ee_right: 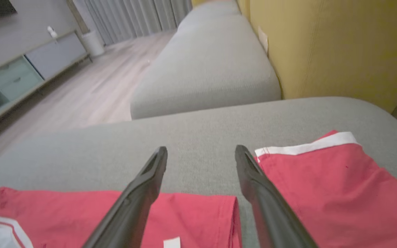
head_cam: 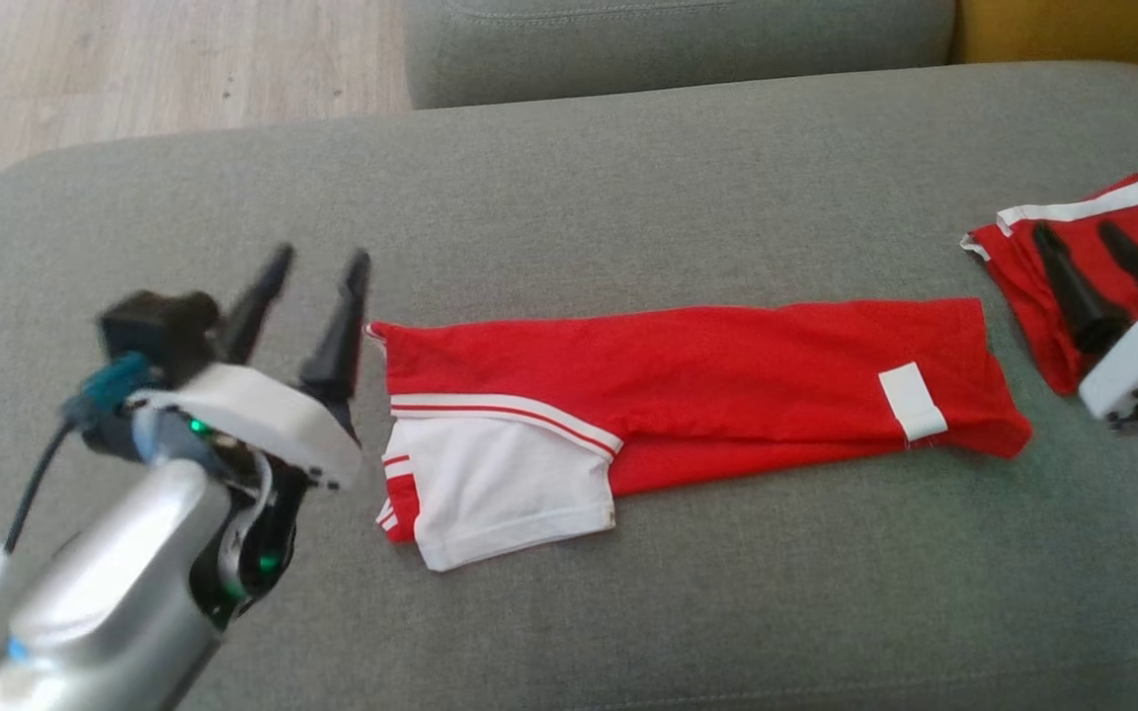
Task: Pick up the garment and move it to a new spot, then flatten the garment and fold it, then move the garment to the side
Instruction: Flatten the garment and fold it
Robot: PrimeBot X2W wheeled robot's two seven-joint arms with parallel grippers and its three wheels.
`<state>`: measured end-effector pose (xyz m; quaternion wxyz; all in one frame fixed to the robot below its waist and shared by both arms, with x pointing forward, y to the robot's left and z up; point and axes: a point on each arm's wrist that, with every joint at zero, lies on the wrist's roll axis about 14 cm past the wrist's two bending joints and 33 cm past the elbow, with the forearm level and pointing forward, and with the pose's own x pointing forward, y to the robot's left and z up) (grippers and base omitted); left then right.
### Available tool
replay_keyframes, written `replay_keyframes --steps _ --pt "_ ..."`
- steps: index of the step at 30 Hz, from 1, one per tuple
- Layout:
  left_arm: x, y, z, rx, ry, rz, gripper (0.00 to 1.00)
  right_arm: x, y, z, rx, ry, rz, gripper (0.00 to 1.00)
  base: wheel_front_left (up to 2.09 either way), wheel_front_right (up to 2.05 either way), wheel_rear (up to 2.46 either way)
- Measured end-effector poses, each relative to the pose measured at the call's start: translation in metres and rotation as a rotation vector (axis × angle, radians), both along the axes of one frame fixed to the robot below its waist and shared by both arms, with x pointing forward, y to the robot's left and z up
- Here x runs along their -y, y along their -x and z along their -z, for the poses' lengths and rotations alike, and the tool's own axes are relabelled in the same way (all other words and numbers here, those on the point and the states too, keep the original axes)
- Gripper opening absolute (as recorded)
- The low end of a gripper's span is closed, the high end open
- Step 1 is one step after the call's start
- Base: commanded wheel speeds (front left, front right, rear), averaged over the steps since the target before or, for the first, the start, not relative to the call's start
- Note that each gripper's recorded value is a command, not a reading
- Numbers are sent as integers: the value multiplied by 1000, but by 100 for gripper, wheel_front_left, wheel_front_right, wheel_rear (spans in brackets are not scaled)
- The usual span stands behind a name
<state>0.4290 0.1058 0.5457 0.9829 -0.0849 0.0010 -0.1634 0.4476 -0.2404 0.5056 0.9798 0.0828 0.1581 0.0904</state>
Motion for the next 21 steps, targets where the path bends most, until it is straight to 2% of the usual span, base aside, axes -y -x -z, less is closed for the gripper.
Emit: replay_keyframes --steps 4,8,11,17,21 --pt "-14 8 -20 86 96 -111 100 -16 0 -3 126 -88 52 100 0 0 0" --pt "-27 29 -5 79 145 -194 100 -32 7 3 196 -153 98 100 0 0 0" --pt "-27 42 5 74 166 -208 100 -40 14 10 214 -203 138 100 0 0 0" --pt "-20 53 24 45 148 -184 100 -55 22 28 181 -171 124 100 0 0 0" --pt "-22 49 28 49 138 -174 100 -44 18 36 162 -116 145 100 0 0 0"
